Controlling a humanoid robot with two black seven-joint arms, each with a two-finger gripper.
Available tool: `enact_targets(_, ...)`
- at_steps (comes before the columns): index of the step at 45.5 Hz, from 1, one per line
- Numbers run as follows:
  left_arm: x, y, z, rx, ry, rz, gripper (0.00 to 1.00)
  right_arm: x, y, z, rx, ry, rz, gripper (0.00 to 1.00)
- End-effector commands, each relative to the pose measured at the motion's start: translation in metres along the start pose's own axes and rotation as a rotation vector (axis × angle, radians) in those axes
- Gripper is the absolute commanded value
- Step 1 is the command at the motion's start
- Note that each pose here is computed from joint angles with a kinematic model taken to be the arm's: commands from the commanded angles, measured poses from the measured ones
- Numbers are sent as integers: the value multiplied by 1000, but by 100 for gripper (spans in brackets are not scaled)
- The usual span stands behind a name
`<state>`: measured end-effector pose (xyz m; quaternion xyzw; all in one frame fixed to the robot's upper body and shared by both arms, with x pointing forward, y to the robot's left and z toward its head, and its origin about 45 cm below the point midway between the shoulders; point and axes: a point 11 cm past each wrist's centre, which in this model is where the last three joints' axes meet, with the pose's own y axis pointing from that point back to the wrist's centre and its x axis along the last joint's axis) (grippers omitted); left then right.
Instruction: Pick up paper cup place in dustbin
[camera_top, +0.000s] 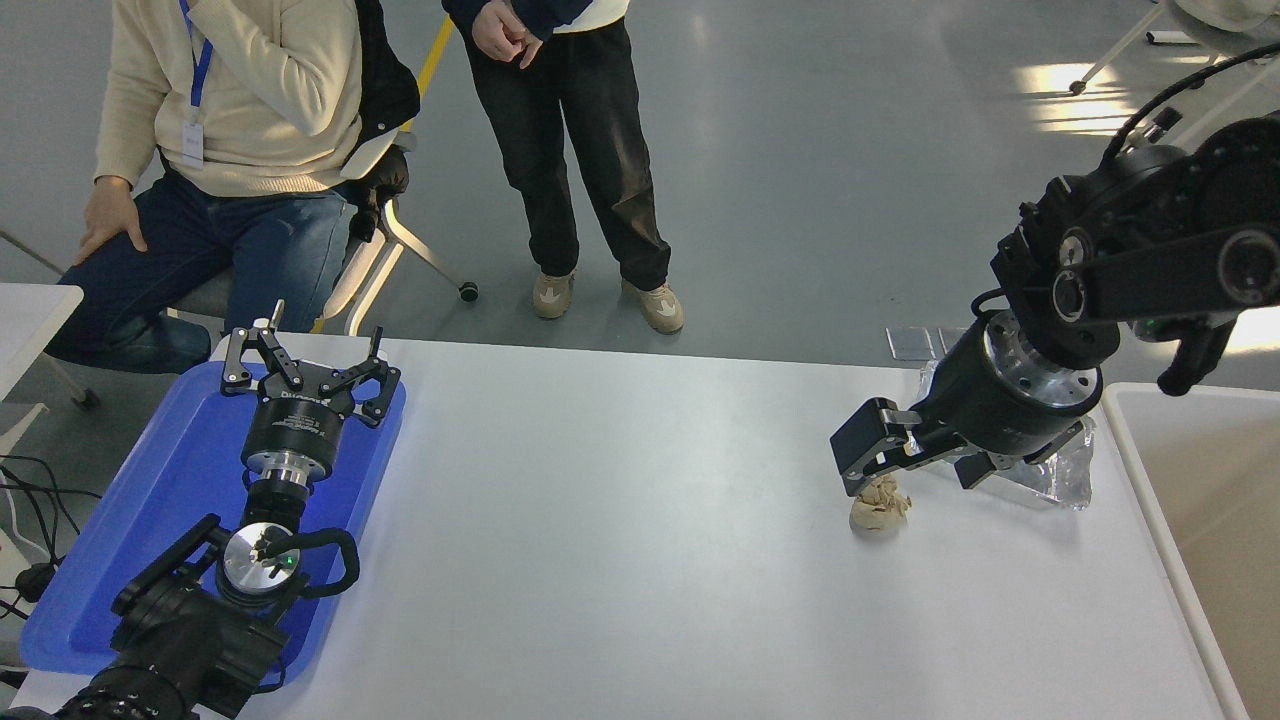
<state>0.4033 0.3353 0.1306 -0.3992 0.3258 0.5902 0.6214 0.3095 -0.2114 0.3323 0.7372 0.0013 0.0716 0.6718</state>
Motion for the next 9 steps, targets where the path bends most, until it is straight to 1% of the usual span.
enact_targets(1,0,0,0,0,0,0,100,-2,4,2,2,-11,-17,100)
enact_targets(9,0,0,0,0,0,0,100,-5,5,-2,18,-14,-51,100)
